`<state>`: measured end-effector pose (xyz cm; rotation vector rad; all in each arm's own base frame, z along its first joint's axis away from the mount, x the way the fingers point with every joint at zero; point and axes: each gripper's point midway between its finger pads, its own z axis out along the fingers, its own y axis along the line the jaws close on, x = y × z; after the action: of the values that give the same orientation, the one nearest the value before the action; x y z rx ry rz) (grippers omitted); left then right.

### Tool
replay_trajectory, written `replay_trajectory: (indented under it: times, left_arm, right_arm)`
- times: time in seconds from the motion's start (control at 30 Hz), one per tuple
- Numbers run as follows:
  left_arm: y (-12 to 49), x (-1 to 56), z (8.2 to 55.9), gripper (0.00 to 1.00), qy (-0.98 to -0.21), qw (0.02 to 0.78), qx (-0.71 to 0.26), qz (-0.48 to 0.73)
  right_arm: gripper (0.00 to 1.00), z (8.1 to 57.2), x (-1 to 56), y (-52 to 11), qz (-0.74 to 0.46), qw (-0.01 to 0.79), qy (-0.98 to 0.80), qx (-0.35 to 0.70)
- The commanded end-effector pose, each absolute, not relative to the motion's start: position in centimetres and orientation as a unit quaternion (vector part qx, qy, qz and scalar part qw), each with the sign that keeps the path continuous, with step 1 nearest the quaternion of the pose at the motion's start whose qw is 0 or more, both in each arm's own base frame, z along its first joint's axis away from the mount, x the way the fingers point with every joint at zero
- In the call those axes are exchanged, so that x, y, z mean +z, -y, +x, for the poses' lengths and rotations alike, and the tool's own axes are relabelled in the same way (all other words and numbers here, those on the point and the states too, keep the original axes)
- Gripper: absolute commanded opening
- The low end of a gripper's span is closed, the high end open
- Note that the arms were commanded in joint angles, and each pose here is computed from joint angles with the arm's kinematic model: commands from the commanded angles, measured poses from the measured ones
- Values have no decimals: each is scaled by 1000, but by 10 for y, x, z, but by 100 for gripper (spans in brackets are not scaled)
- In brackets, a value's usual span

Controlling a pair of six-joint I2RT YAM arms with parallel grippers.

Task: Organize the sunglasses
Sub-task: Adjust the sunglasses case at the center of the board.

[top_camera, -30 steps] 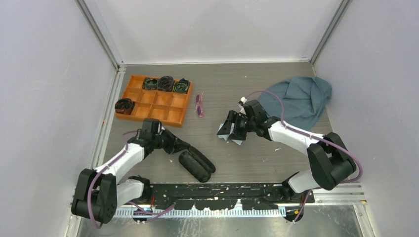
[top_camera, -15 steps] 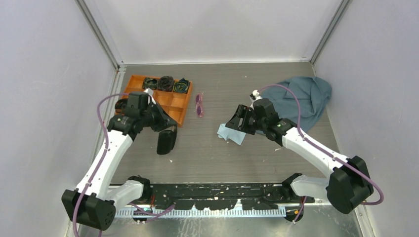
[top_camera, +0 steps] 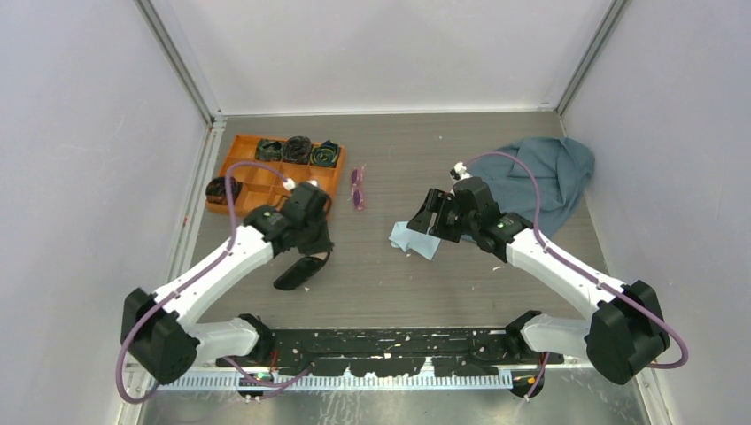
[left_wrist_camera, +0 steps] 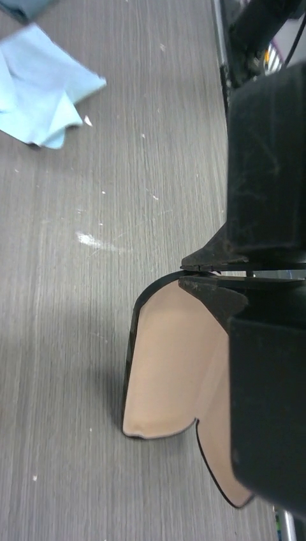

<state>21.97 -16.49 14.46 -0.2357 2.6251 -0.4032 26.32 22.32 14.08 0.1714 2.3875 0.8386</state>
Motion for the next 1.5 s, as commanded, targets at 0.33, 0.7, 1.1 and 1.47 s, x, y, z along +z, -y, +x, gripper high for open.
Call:
replay_trajectory:
  times: [0.33,0.7,1.1,1.47]
  left_arm:
    - [304,103,244,30,-938,237,-238,-85]
    - [301,192,250,55,-912,295,-285,-25]
    - [195,139,230,61,-927,228,-282,-99]
    - [187,100,204,57,-942,168,-267,-114]
  right_arm:
    - [72,267,167,-196,73,358,-886,286]
    - [75,263,164,-193,42,355,-892,276]
    - [72,233,113,-262,40,237,-917,317]
    - [73,220,95,-285,-5,205,-926,318]
